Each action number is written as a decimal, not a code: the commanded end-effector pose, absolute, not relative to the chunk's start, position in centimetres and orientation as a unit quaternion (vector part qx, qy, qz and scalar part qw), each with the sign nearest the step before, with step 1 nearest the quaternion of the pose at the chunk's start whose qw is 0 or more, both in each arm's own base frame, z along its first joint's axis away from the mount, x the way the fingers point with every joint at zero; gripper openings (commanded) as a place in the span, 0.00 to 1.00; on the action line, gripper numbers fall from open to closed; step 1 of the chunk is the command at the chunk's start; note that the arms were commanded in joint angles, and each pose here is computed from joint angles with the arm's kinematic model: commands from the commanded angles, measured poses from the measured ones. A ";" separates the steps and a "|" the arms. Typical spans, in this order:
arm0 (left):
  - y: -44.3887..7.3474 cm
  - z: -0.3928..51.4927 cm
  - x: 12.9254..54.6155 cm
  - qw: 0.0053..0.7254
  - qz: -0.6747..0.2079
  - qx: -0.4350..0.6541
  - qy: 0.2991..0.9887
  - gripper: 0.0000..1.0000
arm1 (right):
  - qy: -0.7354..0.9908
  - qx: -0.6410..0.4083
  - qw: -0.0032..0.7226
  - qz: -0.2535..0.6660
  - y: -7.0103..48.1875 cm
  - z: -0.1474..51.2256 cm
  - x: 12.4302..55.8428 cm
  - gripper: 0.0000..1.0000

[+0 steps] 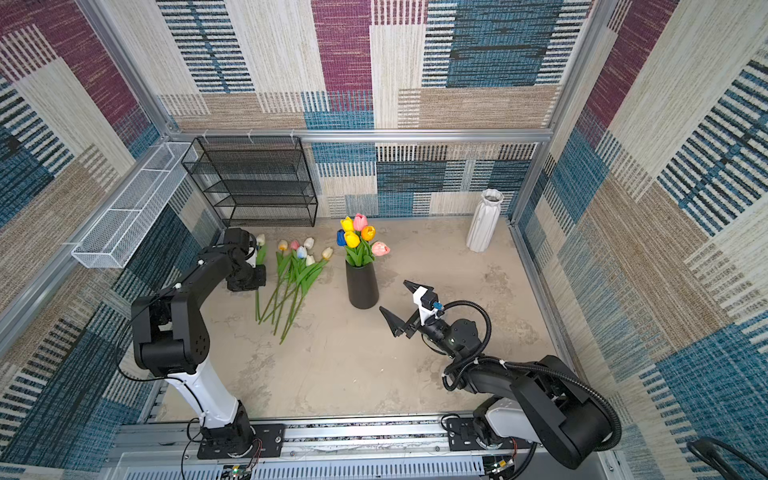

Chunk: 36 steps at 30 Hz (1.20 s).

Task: Arrange the flowers into the vase
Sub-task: 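Close the left gripper on a white tulip stem and lift it, then carry the white tulip over the vase with the left gripper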

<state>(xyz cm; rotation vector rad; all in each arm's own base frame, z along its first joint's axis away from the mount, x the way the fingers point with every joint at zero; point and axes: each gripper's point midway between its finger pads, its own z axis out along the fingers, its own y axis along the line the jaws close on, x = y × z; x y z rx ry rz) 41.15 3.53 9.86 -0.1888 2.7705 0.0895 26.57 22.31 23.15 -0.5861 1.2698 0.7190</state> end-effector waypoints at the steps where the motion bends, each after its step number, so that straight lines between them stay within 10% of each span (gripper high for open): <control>1: 0.8 11.9 41.1 0.222 -0.014 -0.057 0.973 0.00 | 0.557 -0.264 0.715 0.329 22.3 24.0 26.3 1.00; 10: -5.6 21.7 39.8 0.466 -0.172 0.009 0.868 0.00 | 0.557 -0.263 0.716 0.329 22.3 24.0 26.3 1.00; 19: -14.4 34.1 30.7 0.721 -0.306 0.194 0.591 0.00 | 0.555 -0.253 0.723 0.323 21.9 24.5 26.4 1.00; 36: -22.5 37.7 34.6 0.763 -0.390 0.235 0.459 0.00 | 0.551 -0.252 0.727 0.322 21.8 24.3 26.4 1.00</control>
